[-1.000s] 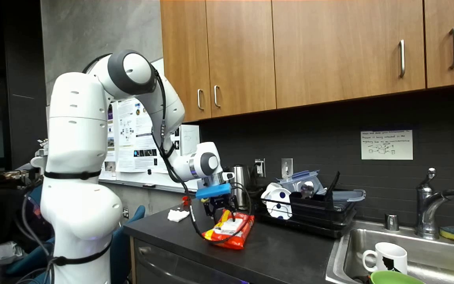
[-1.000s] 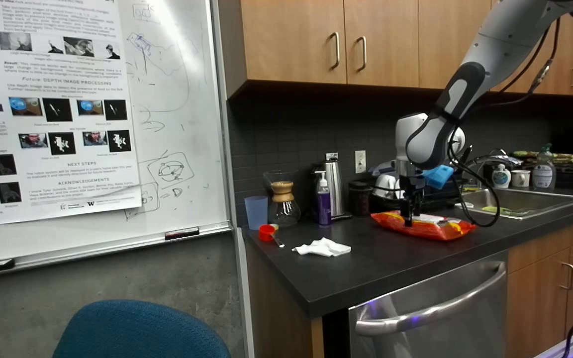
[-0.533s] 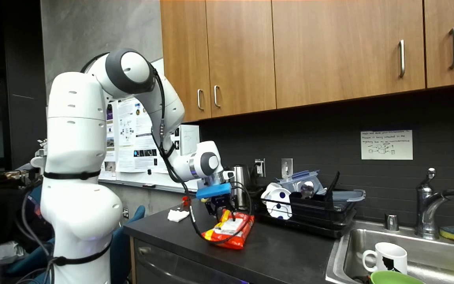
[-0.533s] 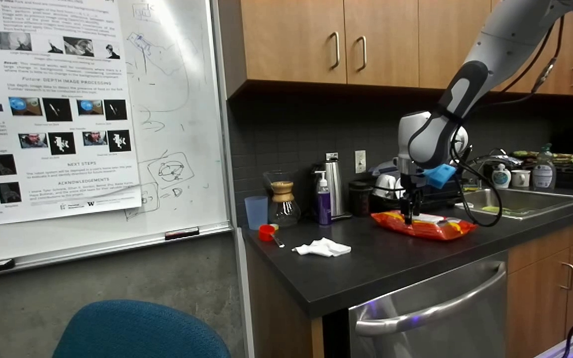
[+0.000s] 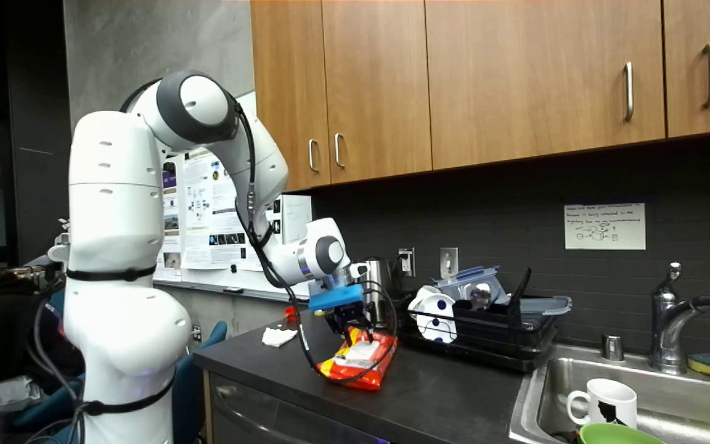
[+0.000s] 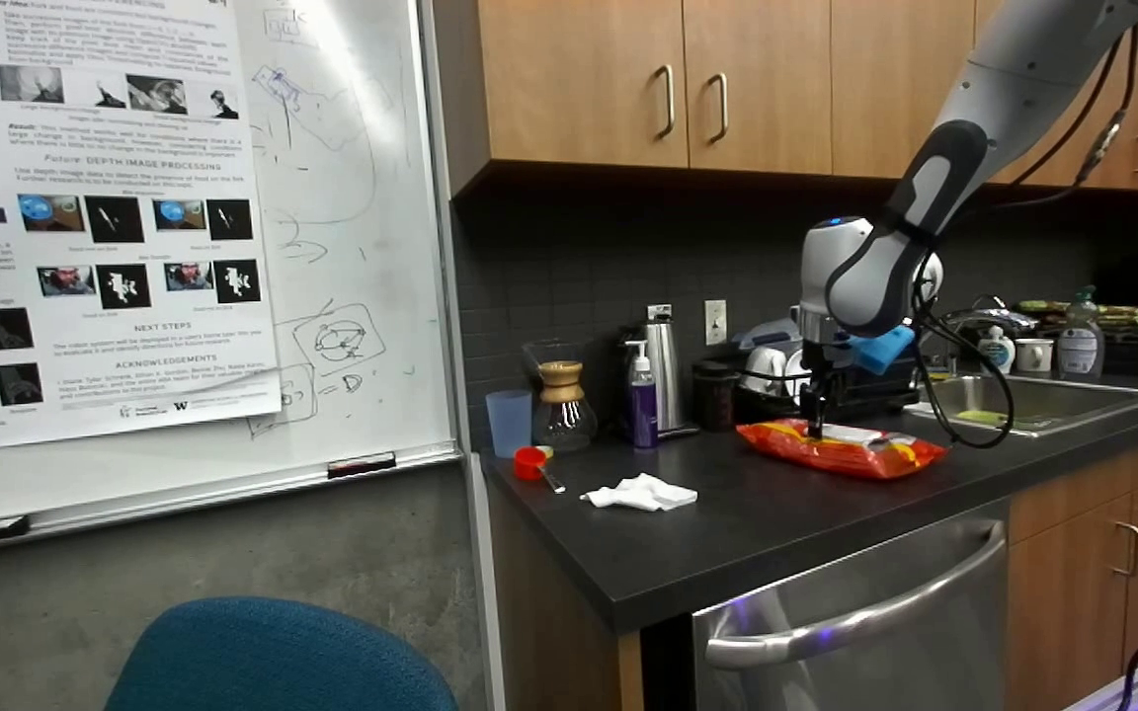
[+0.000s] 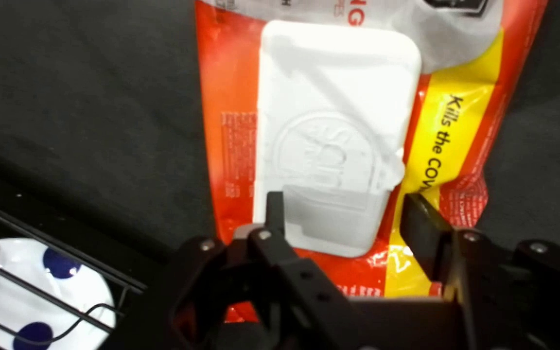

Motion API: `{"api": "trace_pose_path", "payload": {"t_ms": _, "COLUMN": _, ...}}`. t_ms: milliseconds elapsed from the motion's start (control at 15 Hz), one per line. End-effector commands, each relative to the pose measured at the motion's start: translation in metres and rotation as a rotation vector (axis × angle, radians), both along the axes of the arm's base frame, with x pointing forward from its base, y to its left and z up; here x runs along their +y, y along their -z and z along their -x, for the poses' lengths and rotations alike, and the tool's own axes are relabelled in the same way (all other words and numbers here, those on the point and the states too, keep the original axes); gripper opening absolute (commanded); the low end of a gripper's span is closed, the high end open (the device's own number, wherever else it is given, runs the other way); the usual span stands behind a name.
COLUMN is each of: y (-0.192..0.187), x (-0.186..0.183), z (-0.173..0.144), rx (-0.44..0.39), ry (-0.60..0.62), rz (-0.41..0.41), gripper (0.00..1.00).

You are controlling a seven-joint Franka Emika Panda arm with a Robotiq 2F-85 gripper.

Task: Open the lid of the orange packet

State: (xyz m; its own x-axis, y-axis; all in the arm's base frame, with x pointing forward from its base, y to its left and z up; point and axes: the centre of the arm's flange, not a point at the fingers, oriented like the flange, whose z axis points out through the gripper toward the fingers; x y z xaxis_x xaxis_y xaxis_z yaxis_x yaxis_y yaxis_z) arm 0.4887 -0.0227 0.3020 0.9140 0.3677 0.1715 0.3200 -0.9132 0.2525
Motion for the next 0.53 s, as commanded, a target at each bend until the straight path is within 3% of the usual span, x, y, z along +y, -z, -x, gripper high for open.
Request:
{"api": "trace_pose_path", "payload": {"t_ms": 0, "y": -0.0017, "x": -0.0054, "z": 0.0132, "rx": -0.026, "ry": 0.023, "rz": 0.020, "gripper": 0.59}}
{"api": "trace_pose_path", "payload": {"t_ms": 467, "y": -0.0021, "x": -0.0063, "z": 0.0181, "rx": -0.025, "ry": 0.048, "rz": 0.031, "gripper": 0.59}}
